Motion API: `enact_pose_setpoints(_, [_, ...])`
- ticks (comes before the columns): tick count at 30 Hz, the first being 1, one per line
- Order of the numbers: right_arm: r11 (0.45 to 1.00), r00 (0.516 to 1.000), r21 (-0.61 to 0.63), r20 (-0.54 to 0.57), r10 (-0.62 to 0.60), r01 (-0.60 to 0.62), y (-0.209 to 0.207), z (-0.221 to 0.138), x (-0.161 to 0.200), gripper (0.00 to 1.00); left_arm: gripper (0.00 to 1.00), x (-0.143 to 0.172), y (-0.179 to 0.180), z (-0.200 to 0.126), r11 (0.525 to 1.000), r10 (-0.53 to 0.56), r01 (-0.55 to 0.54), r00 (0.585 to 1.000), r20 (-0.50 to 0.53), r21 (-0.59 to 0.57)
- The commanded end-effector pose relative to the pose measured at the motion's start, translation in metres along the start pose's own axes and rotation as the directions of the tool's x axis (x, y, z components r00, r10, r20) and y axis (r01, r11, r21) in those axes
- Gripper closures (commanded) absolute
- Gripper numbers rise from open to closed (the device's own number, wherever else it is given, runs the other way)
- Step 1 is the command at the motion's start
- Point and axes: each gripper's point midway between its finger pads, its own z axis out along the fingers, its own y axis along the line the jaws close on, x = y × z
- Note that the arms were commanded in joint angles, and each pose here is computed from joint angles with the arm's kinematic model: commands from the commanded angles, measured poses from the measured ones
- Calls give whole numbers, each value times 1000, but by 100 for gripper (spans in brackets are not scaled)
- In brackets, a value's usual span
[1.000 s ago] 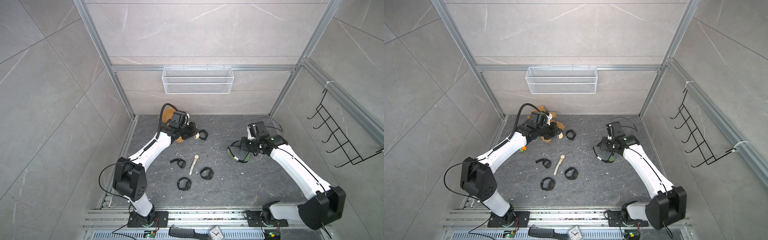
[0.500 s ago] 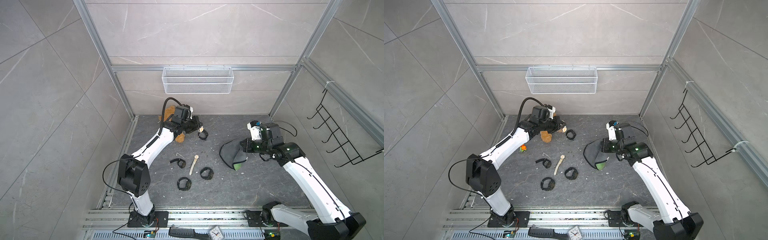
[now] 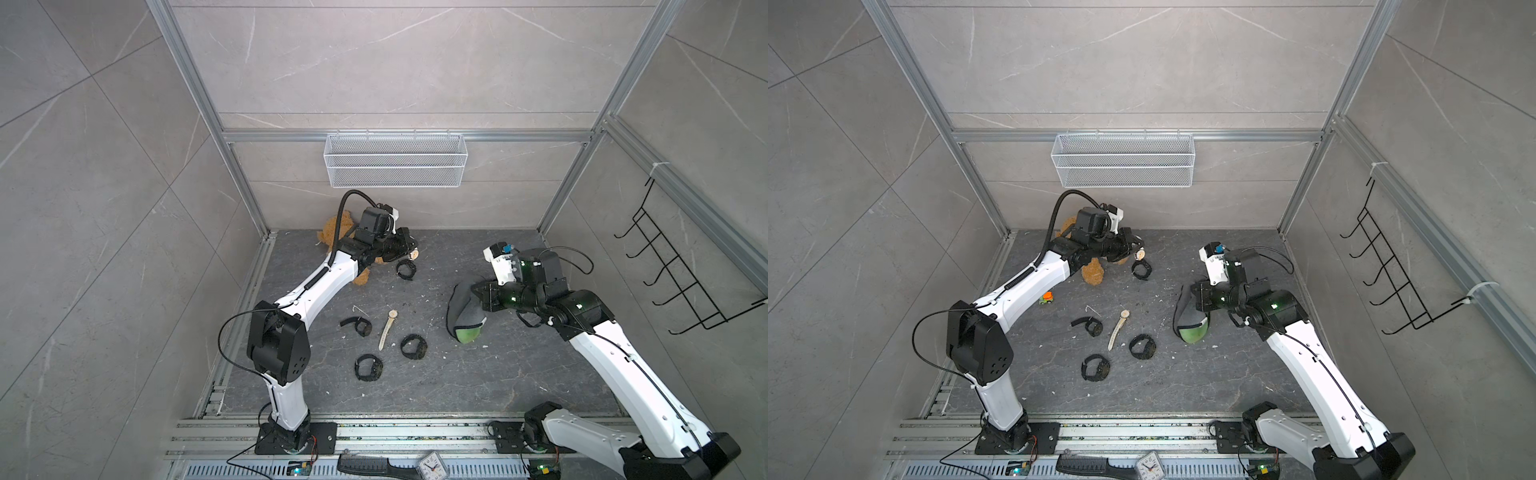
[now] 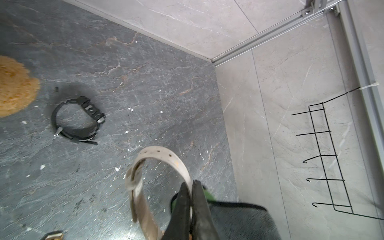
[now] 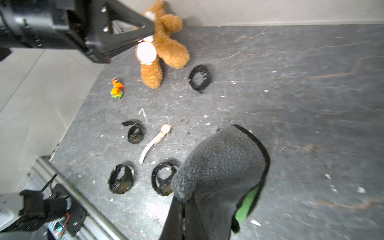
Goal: Wipe the watch dial
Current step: Pick up the cleaning item at the center of the board, then wipe the dirt from the watch dial.
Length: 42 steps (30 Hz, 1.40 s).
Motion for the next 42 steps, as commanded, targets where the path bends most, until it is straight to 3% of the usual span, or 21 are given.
enact_pose_setpoints(1, [993,998,-116,55,-11,17,26,2,-21,100,100,-12,-43,-4,989,28,-33,999,36,141])
enact_pose_setpoints(11, [968,996,-248,83,-22,42,61,19,-49,100,100,-19,-88,-15,938,-25,-37,985,174,345])
enact_pose_setpoints(18, [960,995,-276,102,-12,40,69,27,-62,100,100,-11,-111,-29,908,3,-81,983,186,411])
enact_pose_setpoints(27, [968,991,-251,135,18,17,64,32,-73,100,100,0,-123,-57,884,26,-121,977,211,451])
enact_pose_setpoints(42, [970,980,-245,194,47,2,69,24,-103,100,100,12,-136,-72,856,94,-171,979,178,488])
